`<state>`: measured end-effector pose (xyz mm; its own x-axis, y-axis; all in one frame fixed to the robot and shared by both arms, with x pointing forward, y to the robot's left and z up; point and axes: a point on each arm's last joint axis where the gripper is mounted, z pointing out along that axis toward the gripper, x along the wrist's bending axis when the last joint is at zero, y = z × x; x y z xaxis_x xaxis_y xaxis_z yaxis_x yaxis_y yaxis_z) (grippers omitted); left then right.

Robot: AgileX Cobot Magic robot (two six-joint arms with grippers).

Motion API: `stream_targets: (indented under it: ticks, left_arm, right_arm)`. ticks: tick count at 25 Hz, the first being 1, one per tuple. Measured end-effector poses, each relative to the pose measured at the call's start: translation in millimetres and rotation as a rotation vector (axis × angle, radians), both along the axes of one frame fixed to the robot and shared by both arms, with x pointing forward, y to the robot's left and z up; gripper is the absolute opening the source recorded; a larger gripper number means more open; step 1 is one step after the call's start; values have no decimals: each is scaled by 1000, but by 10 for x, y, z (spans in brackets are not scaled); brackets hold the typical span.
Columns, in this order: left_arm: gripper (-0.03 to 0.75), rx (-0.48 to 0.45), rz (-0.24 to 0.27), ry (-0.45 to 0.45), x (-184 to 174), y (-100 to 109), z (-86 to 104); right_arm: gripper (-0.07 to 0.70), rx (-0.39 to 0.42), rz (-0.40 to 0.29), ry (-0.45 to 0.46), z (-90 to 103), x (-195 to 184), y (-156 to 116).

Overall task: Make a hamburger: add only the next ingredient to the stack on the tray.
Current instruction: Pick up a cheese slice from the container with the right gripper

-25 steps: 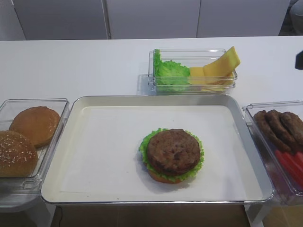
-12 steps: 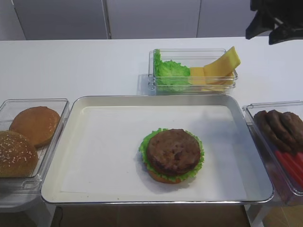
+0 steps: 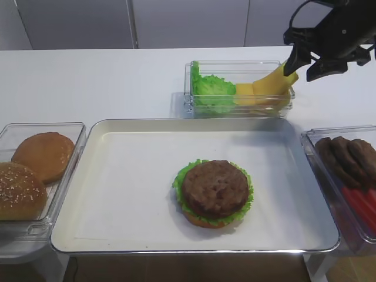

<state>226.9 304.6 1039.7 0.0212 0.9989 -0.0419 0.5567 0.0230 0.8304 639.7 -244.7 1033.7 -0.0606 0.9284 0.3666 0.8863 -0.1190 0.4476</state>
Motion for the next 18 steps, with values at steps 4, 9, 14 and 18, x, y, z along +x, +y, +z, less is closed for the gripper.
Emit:
stream_targets:
  ticks: [4, 9, 14, 18]
  left_arm:
    - [356, 0, 0, 0, 0, 0, 0]
    - [356, 0, 0, 0, 0, 0, 0]
    - [356, 0, 0, 0, 0, 0, 0]
    - [356, 0, 0, 0, 0, 0, 0]
  right_arm:
    - [323, 14, 17, 3, -45, 25, 19]
    - [248, 34, 26, 15, -112, 51, 40]
    - [165, 32, 34, 11, -113, 52, 41]
    - [111, 32, 38, 11, -113, 50, 43]
